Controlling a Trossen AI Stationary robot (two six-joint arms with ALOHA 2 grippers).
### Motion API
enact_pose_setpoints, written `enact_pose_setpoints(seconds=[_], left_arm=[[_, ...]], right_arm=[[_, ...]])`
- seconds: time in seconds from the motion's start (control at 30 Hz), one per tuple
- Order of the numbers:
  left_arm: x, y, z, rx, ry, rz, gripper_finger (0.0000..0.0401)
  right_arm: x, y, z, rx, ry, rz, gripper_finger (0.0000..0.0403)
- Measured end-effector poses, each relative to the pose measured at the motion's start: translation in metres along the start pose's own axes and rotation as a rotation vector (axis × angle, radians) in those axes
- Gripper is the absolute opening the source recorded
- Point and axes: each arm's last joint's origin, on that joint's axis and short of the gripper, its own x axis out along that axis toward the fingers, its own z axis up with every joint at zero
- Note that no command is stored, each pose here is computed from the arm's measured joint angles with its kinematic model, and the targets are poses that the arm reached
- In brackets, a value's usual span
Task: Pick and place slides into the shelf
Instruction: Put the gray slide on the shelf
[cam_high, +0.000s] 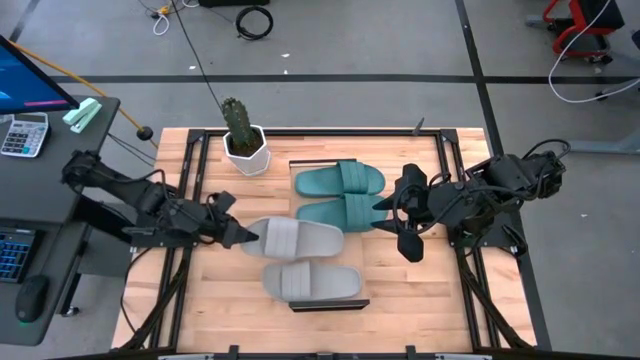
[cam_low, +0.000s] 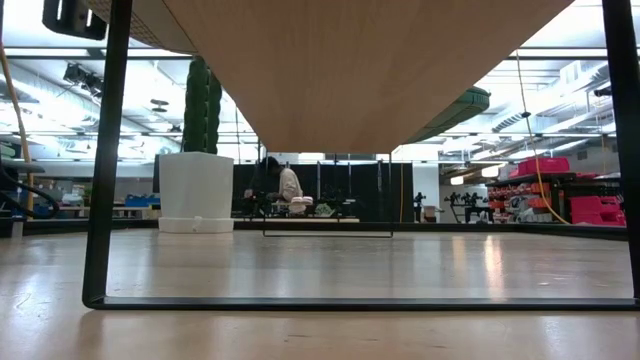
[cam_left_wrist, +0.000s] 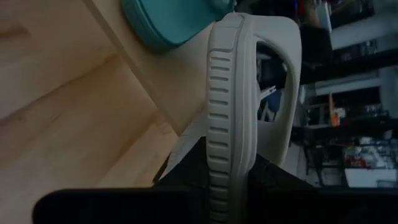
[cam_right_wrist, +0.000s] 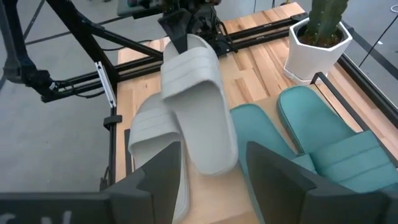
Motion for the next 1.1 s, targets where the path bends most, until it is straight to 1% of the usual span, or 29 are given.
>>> enact_pose_setpoints(seconds=[0.07,0.2,0.4,0.57,0.67,0.83,0.97,1.1], left_arm=[[0.005,0.001,0.0,0.019,0.01,0.014,0.0043],[0.014,0.001,0.003,0.053,0.027,0.023,0.0042],[0.029,-0.002,0.011,0.081,0.039,-0.008,0.0052],[0.04,-0.001,0.014,0.09,0.069,-0.008,0.0042],[0.042,0.0,0.015,0.089,0.076,-0.002,0.0042],[0.042,0.001,0.015,0.099,0.08,0.005,0.0061],[0.044,0.002,0.014,0.101,0.084,0.022,0.0051],[0.044,0.004,0.014,0.098,0.054,0.054,0.0042]], right_arm=[[0.0,0.0,0.0,0.0,0.0,0.0,0.0187],[0.001,0.0,0.0,-0.001,0.0,-0.001,0.0187],[0.001,0.0,0.0,0.0,-0.003,-0.002,0.0187],[0.001,0.0,0.0,0.006,-0.003,-0.002,0.0187],[0.001,0.001,0.0,0.007,-0.003,-0.001,0.0187],[0.001,0.001,0.0,0.008,-0.003,-0.001,0.0187],[0.001,0.001,0.0,0.008,-0.003,-0.001,0.0187],[0.001,0.001,0.0,0.01,-0.002,-0.001,0.0187]])
